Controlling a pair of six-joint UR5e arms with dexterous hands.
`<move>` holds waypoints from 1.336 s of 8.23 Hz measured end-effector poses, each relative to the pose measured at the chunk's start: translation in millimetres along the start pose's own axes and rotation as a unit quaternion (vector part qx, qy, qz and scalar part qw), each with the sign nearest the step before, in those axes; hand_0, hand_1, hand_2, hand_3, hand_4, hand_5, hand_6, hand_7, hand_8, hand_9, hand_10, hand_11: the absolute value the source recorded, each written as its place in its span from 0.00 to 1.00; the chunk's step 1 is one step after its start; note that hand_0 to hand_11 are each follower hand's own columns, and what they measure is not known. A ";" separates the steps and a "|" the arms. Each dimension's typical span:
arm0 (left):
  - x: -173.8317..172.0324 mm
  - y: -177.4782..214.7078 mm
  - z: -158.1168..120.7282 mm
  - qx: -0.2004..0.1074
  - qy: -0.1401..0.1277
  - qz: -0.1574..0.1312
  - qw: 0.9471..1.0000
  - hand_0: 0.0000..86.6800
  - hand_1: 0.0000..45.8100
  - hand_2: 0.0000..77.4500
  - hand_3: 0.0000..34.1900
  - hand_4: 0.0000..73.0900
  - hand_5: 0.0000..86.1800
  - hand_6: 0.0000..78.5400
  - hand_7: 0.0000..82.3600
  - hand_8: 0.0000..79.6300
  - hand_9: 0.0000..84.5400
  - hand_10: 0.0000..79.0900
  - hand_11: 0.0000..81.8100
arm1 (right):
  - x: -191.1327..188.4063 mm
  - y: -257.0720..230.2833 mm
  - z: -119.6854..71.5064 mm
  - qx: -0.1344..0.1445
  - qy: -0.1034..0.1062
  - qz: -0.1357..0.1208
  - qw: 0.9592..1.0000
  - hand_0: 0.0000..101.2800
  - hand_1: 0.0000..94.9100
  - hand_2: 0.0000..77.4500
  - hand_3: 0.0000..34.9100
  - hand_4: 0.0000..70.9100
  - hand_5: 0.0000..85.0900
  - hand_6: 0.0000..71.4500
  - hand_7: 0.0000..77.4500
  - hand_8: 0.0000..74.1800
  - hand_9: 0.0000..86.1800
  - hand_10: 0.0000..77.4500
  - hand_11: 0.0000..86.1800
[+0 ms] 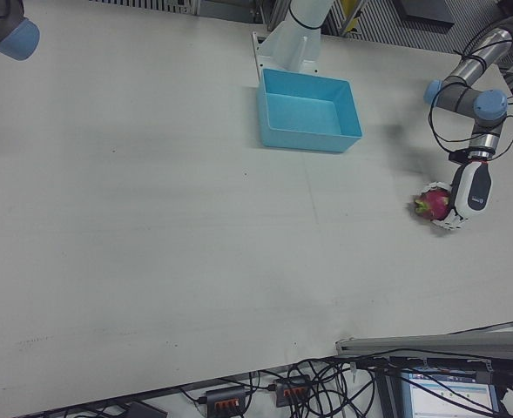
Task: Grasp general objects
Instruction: 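Lift the dragon fruit with the left hand off the table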
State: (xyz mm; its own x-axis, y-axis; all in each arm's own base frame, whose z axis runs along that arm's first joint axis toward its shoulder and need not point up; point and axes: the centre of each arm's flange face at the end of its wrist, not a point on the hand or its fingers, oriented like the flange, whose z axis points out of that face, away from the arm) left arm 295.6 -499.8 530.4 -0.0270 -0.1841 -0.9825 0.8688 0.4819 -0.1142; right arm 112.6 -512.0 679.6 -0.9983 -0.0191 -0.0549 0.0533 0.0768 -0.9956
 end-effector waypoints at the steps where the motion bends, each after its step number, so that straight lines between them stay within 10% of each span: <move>1: 4.5 -4.4 -0.3 0.004 0.007 -0.003 1.000 0.42 0.00 0.51 0.00 0.37 0.44 0.49 0.61 0.37 0.50 0.79 0.87 | 0.0 0.0 0.0 0.000 0.000 0.000 1.000 0.00 0.06 0.96 0.00 0.00 0.00 0.00 0.00 0.00 0.01 0.00 0.01; 4: 69.1 -35.5 -26.8 0.024 0.058 -0.021 0.998 0.41 0.00 0.51 0.00 0.37 0.44 0.51 0.62 0.53 0.72 0.89 0.87 | 0.0 0.0 0.0 0.000 0.000 0.000 1.000 0.00 0.06 0.96 0.00 0.00 0.00 0.00 0.00 0.00 0.01 0.00 0.01; 6: 125.8 -68.9 -59.7 0.041 0.113 -0.070 0.990 0.42 0.00 0.51 0.00 0.38 0.44 0.53 0.62 0.59 0.66 0.92 0.94 | -0.3 0.0 -0.1 0.000 0.000 -0.001 1.000 0.00 0.06 0.96 0.00 0.00 0.00 0.00 0.00 0.00 0.01 0.00 0.01; 8: 191.2 -67.2 -78.6 0.021 0.191 -0.123 0.974 0.42 0.00 0.51 0.00 0.43 0.42 0.49 0.64 0.51 0.63 0.92 0.87 | -0.2 0.0 0.0 0.000 0.000 0.000 1.000 0.00 0.07 0.96 0.00 0.00 0.00 0.00 0.00 0.00 0.01 0.00 0.01; 11: 308.6 29.1 -76.4 -0.097 0.291 -0.156 0.939 0.46 0.00 0.51 0.00 0.46 0.40 0.49 0.65 0.51 0.66 0.92 0.86 | -0.2 0.0 0.0 0.000 0.000 0.000 1.000 0.00 0.07 0.96 0.00 0.00 0.00 0.00 0.00 0.00 0.01 0.00 0.01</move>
State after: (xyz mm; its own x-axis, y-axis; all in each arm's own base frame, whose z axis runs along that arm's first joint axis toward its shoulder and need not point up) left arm 274.8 -477.1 212.7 -0.5801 0.1306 -0.8040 0.6690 0.6394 -0.3789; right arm 112.8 -512.0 679.6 -0.9983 -0.0196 -0.0544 0.0527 0.0769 -0.9956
